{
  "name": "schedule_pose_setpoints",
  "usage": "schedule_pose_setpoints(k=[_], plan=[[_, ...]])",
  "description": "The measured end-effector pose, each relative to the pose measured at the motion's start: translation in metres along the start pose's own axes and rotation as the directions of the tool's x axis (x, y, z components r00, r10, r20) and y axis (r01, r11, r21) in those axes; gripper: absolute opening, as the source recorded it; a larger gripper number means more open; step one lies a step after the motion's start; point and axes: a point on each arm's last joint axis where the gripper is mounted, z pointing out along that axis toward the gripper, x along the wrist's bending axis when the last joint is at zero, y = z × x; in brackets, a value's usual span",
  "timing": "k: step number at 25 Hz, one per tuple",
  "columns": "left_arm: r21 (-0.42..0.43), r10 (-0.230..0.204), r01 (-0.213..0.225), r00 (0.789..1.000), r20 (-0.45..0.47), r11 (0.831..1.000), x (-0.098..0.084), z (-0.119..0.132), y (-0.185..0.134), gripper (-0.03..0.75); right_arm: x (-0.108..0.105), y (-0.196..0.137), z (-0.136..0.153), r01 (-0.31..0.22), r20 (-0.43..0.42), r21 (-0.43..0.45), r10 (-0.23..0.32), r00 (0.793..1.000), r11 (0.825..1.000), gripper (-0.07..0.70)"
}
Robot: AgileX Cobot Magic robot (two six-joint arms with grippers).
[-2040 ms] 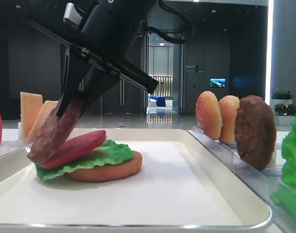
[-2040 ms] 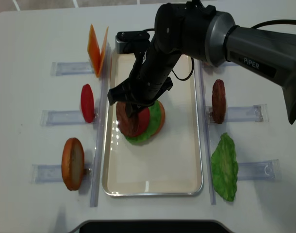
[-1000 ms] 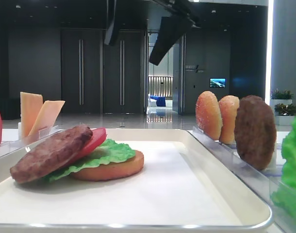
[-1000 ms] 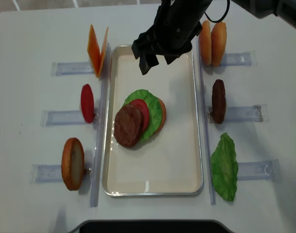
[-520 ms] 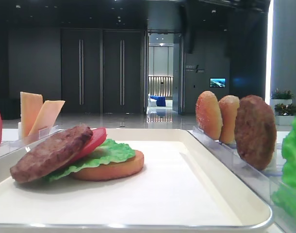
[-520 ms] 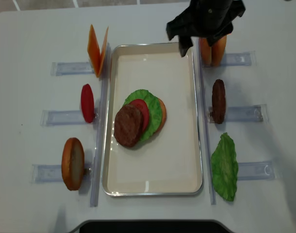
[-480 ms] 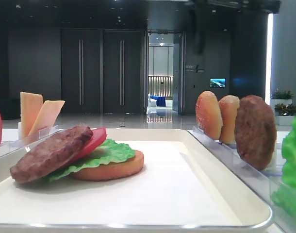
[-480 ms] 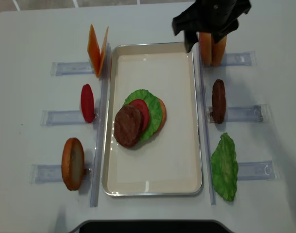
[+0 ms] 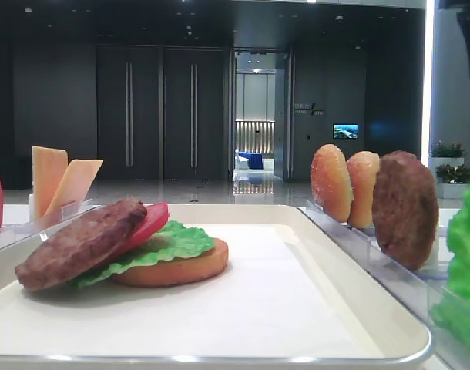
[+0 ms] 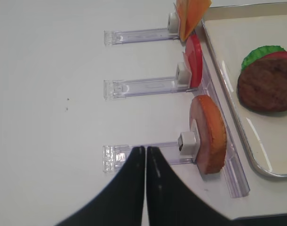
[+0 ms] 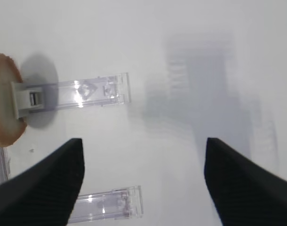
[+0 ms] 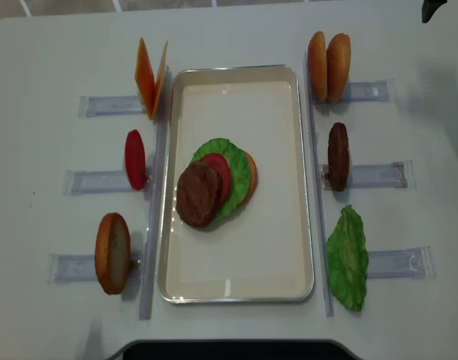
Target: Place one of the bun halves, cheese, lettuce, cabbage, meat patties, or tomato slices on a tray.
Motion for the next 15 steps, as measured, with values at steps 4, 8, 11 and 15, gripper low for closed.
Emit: schedule_pose_setpoints(k=[4, 8, 11, 15], plan=[[0.000, 0.000, 0.000, 1.000, 0.000, 1.000, 0.000, 0.000, 0.000, -0.001, -0.011, -0.010, -0.029, -0.007, 0.004, -0.055, 0.007, 1.000, 0.998, 0.508], [0.000, 0.000, 0.000, 1.000, 0.000, 1.000, 0.000, 0.000, 0.000, -0.001, -0.015, -0.046, -0.046, 0.001, 0.014, -0.047, 0.000, 1.000, 0.999, 0.508], [0.000, 0.000, 0.000, 1.000, 0.000, 1.000, 0.000, 0.000, 0.000, -0.001, -0.022, -0.092, -0.046, -0.005, 0.055, 0.016, 0.004, 0.998, 1.000, 0.508], [0.000, 0.000, 0.000, 1.000, 0.000, 1.000, 0.000, 0.000, 0.000, -0.001, -0.029, -0.164, -0.036, -0.023, 0.078, 0.117, 0.014, 0.997, 0.993, 0.507]])
